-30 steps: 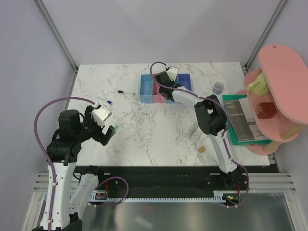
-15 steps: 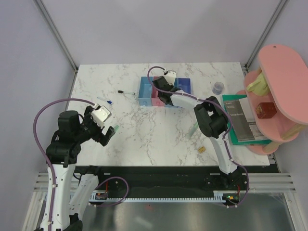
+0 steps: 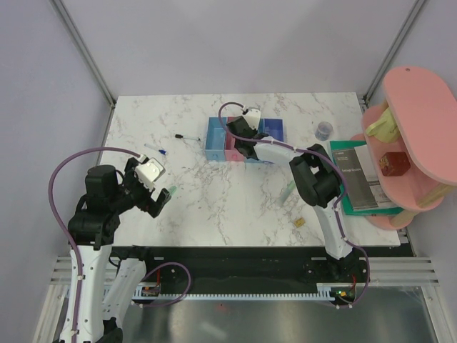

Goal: Sort the stationery into containers
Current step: Move the storage box to the center of the board.

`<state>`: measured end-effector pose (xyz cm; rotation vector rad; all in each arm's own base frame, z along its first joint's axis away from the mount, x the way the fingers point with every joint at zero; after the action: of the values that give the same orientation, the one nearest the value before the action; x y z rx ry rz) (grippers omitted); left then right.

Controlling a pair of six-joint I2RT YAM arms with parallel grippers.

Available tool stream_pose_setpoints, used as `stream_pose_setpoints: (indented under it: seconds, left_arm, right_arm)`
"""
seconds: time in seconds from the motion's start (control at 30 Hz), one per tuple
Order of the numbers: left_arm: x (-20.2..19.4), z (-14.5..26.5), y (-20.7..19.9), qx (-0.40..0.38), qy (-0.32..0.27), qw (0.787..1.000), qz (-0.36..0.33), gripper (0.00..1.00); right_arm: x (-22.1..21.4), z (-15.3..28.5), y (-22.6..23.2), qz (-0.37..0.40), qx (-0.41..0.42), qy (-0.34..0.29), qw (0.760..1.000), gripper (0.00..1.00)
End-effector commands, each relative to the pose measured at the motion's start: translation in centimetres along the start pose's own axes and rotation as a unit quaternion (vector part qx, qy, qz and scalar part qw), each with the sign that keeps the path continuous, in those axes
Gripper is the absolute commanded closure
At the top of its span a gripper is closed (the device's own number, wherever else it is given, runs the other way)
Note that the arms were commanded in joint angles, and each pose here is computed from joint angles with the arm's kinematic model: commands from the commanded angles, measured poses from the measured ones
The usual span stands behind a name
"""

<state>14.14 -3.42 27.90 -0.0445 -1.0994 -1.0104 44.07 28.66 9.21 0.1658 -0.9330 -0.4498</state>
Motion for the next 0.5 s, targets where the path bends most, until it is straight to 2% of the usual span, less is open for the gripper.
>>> stream_pose_setpoints:
  seconds: [0.0,0.47]
  left_arm:
    - [0.39,0.16,-0.17,-0.009,-0.016,1.000,-0.015,0.00]
    - [0.24,0.06,-0.31,-0.010,-0.017,1.000,-0.014,0.00]
  right_arm:
    - [0.33,1.56,0.24,0.017,0.011,0.007,1.000,0.76]
    - [0.86,2.18,-0.11,0.052,0.018,0.003,0.998,0.76]
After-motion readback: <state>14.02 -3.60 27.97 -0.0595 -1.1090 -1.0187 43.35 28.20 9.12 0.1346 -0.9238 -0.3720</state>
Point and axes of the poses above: each gripper's point midway between its finger pads, its own z axis back along the fingers, its own y axis along the line the jaws close on, x = y × z, the point moved 7 cm from there along z, back along the fingers, and after that the axes turned 15 degrees about -z, right-handed, at the moved point
